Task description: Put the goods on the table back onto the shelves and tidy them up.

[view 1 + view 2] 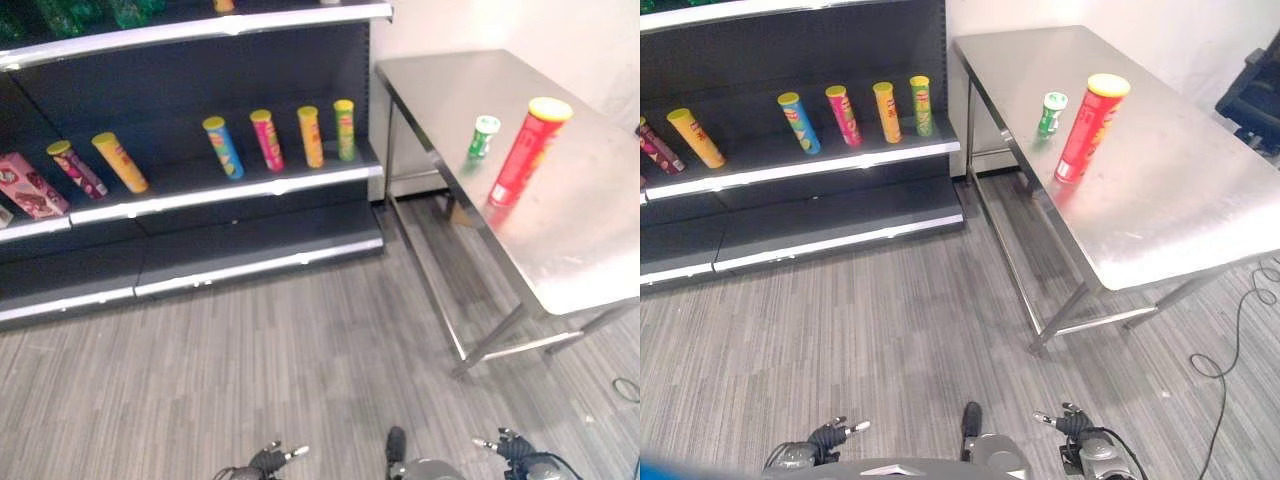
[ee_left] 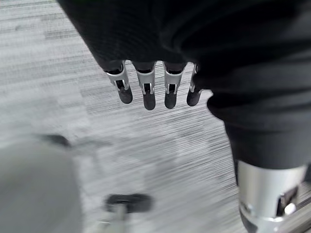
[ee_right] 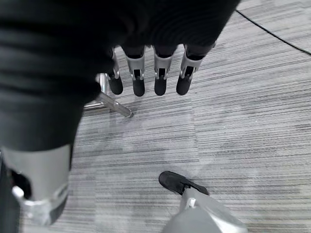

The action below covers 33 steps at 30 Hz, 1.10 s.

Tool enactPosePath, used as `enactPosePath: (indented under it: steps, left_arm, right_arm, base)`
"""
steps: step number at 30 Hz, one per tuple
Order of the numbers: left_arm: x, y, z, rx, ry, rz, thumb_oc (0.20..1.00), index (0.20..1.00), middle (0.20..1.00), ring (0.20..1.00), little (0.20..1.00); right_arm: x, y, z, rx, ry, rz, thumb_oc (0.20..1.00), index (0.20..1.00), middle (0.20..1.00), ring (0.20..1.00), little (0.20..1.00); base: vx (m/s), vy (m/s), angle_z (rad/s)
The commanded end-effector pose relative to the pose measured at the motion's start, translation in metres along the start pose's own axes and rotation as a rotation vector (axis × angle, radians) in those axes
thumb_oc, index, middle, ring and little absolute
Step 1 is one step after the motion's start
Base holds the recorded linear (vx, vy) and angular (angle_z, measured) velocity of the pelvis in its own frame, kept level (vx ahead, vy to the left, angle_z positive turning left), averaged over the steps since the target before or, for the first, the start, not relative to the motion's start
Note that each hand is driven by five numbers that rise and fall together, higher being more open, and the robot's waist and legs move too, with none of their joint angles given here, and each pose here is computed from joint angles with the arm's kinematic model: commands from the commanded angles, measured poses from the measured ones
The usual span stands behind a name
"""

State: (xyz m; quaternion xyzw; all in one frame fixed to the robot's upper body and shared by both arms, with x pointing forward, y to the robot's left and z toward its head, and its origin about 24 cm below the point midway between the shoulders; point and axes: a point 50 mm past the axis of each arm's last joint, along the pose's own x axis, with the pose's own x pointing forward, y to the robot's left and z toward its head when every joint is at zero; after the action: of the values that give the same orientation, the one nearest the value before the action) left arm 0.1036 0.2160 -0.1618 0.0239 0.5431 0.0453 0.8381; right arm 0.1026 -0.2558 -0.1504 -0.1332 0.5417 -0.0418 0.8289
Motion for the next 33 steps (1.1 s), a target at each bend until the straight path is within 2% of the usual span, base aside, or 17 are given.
enactPosePath:
  steps: [1,12,14,17,25,33]
  left_arm:
    - [0.000,0.022,0.025,-0.039,-0.085,0.071,1.000,1.000,1.000,1.000,1.000]
    - [0.000,0.021,0.021,-0.043,-0.073,0.067,1.000,1.000,1.000,1.000,1.000]
    - [-0.002,0.024,0.005,-0.060,-0.025,0.076,1.000,1.000,1.000,1.000,1.000]
    - [-0.003,0.029,0.005,-0.056,-0.022,0.090,1.000,1.000,1.000,1.000,1.000]
    - [-0.002,0.039,0.030,-0.027,-0.094,0.114,1.000,1.000,1.000,1.000,1.000]
    - [-0.003,0.048,0.036,0.032,-0.099,0.132,1.000,1.000,1.000,1.000,1.000]
  right_arm:
    - [0.001,0.004,0.006,-0.013,-0.022,0.007,1.000,1.000,1.000,1.000,1.000]
    - [0.002,0.004,0.015,-0.016,-0.048,-0.018,1.000,1.000,1.000,1.000,1.000]
    - [0.002,0.008,0.006,-0.043,-0.017,-0.005,1.000,1.000,1.000,1.000,1.000]
    - [0.002,0.011,0.004,-0.040,-0.008,0.012,1.000,1.000,1.000,1.000,1.000]
    - [0.002,0.008,-0.001,-0.058,0.040,0.010,1.000,1.000,1.000,1.000,1.000]
    - [-0.005,-0.002,-0.036,-0.038,0.177,-0.028,1.000,1.000,1.000,1.000,1.000]
  base:
    - [0.33,-0.193,-0.24]
    - [0.34,0.045,-0.18]
    - [0.60,0.287,-0.83]
    - [0.43,0.254,-0.98]
    - [0.18,0.176,-0.37]
    - [0.07,0.048,-0.20]
